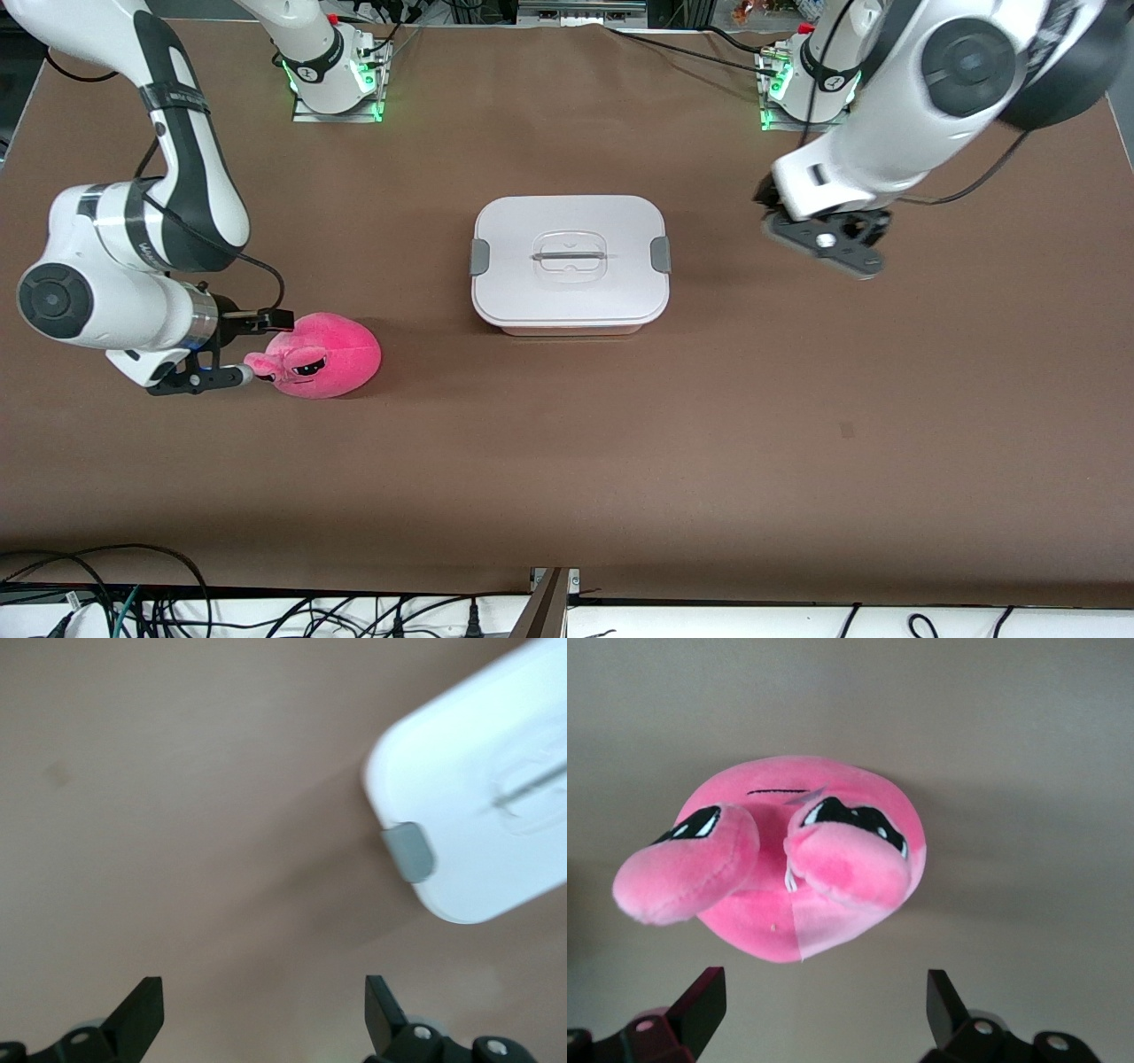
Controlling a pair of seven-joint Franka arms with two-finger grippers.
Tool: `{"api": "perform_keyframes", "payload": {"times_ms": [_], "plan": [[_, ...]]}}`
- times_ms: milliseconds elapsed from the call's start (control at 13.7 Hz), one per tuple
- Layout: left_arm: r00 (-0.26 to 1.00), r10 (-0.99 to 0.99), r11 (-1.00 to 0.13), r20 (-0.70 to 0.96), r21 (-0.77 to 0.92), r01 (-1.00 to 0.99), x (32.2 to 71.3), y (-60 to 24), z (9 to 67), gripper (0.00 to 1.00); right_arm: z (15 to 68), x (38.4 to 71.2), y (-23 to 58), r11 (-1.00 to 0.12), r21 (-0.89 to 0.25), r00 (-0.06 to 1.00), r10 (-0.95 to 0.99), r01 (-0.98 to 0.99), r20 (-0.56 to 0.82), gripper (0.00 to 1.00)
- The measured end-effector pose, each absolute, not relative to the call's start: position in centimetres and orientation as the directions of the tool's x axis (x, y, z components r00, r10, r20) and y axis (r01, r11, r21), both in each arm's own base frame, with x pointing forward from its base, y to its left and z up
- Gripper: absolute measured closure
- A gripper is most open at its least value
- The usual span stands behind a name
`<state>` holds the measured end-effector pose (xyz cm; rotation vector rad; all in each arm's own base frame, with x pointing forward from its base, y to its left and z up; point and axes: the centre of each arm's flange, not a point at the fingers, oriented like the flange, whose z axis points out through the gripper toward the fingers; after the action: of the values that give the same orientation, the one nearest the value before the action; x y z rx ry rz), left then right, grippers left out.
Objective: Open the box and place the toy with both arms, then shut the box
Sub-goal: 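Grasp the pink toy with the right gripper while the left gripper reaches the lid, then lift the white lid off the box with the left gripper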
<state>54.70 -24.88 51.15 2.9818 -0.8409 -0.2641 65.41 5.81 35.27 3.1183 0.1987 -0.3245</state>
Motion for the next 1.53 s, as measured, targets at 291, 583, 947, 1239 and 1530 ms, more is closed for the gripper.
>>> {"api": "perform_keyframes", "payload": {"times_ms": [291, 583, 947, 1239, 1530], "plan": [[0.679, -0.726, -0.687, -0.110, 0.166, -0.707, 54.8, -35.9, 45.9, 0.00, 33.6, 65.4, 6.4, -0.991, -0.013, 0.971, 0.133, 0.133, -0.200, 0.00], [0.509, -0.860, -0.494, 0.031, 0.196, -0.847, 54.4, -43.8, 38.8, 0.00, 32.4, 65.2, 6.4, -0.991, -0.013, 0.971, 0.134, 0.134, -0.197, 0.00], [0.353, -0.933, -0.337, 0.078, 0.162, -0.927, 51.5, -48.9, 36.5, 0.00, 31.5, 65.0, 6.4, -0.991, -0.013, 0.972, 0.134, 0.134, -0.194, 0.00], [0.322, -0.945, -0.311, 0.061, 0.143, -0.940, 50.4, -49.9, 36.0, 0.00, 29.6, 64.7, 6.5, -0.991, -0.013, 0.976, 0.135, 0.135, -0.168, 0.00], [0.312, -0.949, -0.304, 0.048, 0.121, -0.945, 50.6, -49.6, 35.7, 0.07, 29.4, 64.7, 6.7, -0.990, -0.014, 0.977, 0.138, 0.138, -0.159, 0.06]]}}
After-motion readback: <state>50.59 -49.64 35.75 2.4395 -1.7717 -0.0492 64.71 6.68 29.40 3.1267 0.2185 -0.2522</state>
